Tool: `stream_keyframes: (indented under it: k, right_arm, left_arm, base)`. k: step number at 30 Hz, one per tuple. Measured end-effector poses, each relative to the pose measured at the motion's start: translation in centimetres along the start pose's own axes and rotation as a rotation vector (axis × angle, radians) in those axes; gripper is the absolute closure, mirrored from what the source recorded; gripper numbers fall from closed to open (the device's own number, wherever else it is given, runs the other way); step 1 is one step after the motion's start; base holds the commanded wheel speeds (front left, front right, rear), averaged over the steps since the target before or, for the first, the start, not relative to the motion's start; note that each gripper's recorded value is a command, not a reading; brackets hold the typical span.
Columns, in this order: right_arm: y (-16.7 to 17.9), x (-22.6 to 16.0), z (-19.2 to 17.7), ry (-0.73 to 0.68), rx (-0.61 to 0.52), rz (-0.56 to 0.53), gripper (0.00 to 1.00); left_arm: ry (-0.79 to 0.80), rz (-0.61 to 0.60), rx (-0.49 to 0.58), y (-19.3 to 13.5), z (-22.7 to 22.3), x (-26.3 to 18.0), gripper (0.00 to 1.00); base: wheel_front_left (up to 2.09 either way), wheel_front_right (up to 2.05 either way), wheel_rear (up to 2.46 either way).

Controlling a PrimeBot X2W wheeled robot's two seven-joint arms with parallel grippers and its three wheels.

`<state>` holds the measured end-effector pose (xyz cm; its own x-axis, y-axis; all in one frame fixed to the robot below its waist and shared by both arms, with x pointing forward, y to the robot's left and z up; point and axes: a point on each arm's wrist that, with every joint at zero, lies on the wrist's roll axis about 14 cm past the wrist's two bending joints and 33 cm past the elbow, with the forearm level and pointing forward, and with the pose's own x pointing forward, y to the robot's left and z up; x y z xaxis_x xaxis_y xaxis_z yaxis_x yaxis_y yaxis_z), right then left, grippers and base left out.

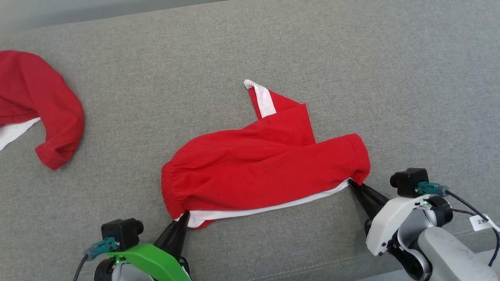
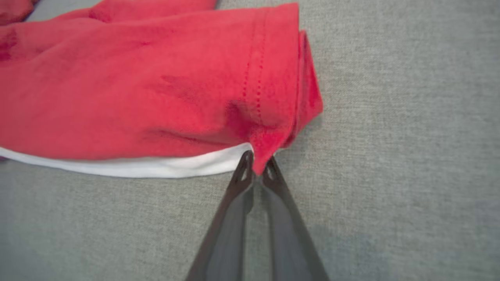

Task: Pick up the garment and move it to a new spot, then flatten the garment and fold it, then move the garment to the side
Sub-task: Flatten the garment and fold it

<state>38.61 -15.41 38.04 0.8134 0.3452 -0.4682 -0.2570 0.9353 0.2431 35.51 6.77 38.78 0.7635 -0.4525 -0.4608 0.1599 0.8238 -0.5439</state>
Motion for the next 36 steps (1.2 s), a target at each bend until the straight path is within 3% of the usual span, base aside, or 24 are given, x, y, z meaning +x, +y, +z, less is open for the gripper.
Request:
stream_keyframes:
  k: [7,9,14,18,21,24,28,36]
  right_arm:
    - [2.1,-0.6,2.7,-0.057,0.085,0.081,1.00]
    - [3.3,-1.8,5.2,-0.115,0.151,0.142,1.00]
    - [4.2,-9.5,14.1,-0.357,0.231,0.271,1.00]
    - [3.1,-14.5,20.3,-0.572,0.247,0.290,1.00]
    - [1.6,-15.5,23.3,-0.654,0.236,0.273,1.00]
    - [0.3,-14.1,26.1,-0.698,0.234,0.267,1.00]
    - [-1.0,-9.1,30.1,-0.715,0.231,0.259,1.00]
    - [-0.8,3.9,38.6,-0.818,0.325,0.199,1.00]
  left_arm:
    - [-0.032,-0.003,0.023,0.2,1.5,-0.4,1.00]
    - [-0.065,-0.019,0.027,-0.1,2.9,-0.7,1.00]
    - [-0.169,-0.155,0.076,-3.7,7.6,-3.4,1.00]
    - [-0.231,-0.287,0.155,-7.6,11.4,-5.4,1.00]
    - [-0.241,-0.400,0.183,-10.4,13.9,-5.8,1.00]
    - [-0.267,-0.430,0.307,-11.4,17.8,-4.8,1.00]
    - [-0.331,-0.386,0.407,-11.4,24.2,-0.9,1.00]
    - [-0.402,-0.198,0.438,-8.8,32.8,10.5,1.00]
  base:
    - [0.00,0.00,0.00]
    - [0.00,0.00,0.00]
    - [0.00,0.00,0.00]
    - [0.00,0.00,0.00]
    - [0.00,0.00,0.00]
    - [0.00,0.00,0.00]
    - [0.00,0.00,0.00]
    - [0.00,0.00,0.00]
